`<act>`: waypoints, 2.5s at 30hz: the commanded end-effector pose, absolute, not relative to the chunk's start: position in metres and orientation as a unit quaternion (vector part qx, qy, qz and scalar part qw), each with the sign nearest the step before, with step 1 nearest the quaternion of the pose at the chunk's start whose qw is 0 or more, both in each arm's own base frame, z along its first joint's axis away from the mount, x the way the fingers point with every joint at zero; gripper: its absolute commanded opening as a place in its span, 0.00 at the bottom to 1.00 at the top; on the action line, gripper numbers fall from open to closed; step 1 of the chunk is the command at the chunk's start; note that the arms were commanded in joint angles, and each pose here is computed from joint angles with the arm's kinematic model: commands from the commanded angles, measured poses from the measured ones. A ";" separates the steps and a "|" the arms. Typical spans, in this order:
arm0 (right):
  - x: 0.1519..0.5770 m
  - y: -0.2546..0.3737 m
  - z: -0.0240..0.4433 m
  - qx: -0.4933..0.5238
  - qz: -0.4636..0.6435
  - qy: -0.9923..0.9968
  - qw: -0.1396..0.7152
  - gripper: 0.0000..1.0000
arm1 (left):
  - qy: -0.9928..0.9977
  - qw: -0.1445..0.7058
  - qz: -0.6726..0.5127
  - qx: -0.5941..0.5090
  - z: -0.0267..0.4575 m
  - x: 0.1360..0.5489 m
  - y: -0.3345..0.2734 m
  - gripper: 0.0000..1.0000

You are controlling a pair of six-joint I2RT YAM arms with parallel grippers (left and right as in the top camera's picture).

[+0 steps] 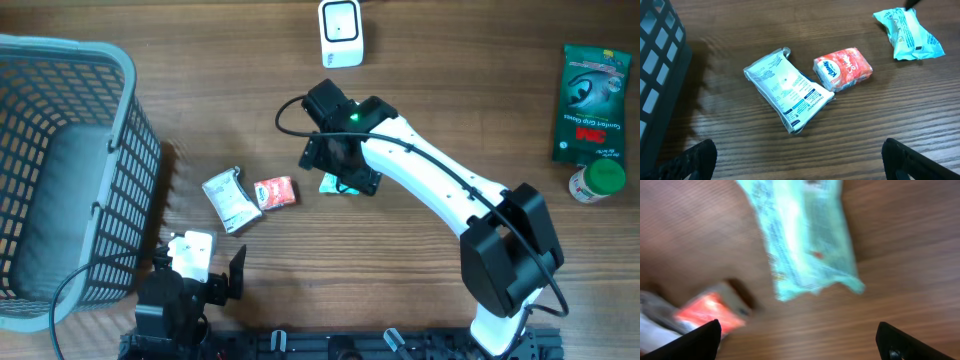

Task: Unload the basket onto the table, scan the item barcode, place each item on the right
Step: 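Move the right gripper down to the teal snack packet, then grasp the teal packet with the right gripper and lift it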

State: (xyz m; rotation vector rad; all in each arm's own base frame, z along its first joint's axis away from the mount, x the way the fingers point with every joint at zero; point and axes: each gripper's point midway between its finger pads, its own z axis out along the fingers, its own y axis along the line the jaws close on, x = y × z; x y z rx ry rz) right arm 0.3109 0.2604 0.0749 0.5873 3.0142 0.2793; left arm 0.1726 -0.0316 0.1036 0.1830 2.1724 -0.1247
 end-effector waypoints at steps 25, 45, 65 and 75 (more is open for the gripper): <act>0.254 0.213 0.071 0.387 0.349 0.823 0.227 1.00 | 0.882 0.462 -0.051 0.084 0.103 0.173 -0.033 1.00; 0.268 0.150 -0.082 0.590 0.194 0.767 0.160 0.65 | 0.882 0.462 -0.051 0.084 0.103 0.173 -0.033 1.00; 0.285 0.163 0.084 0.165 0.275 0.892 0.319 0.69 | 0.882 0.462 -0.051 0.084 0.103 0.173 -0.033 1.00; 0.243 0.154 0.039 0.195 0.237 0.930 0.201 1.00 | 0.882 0.462 -0.051 0.084 0.103 0.173 -0.033 1.00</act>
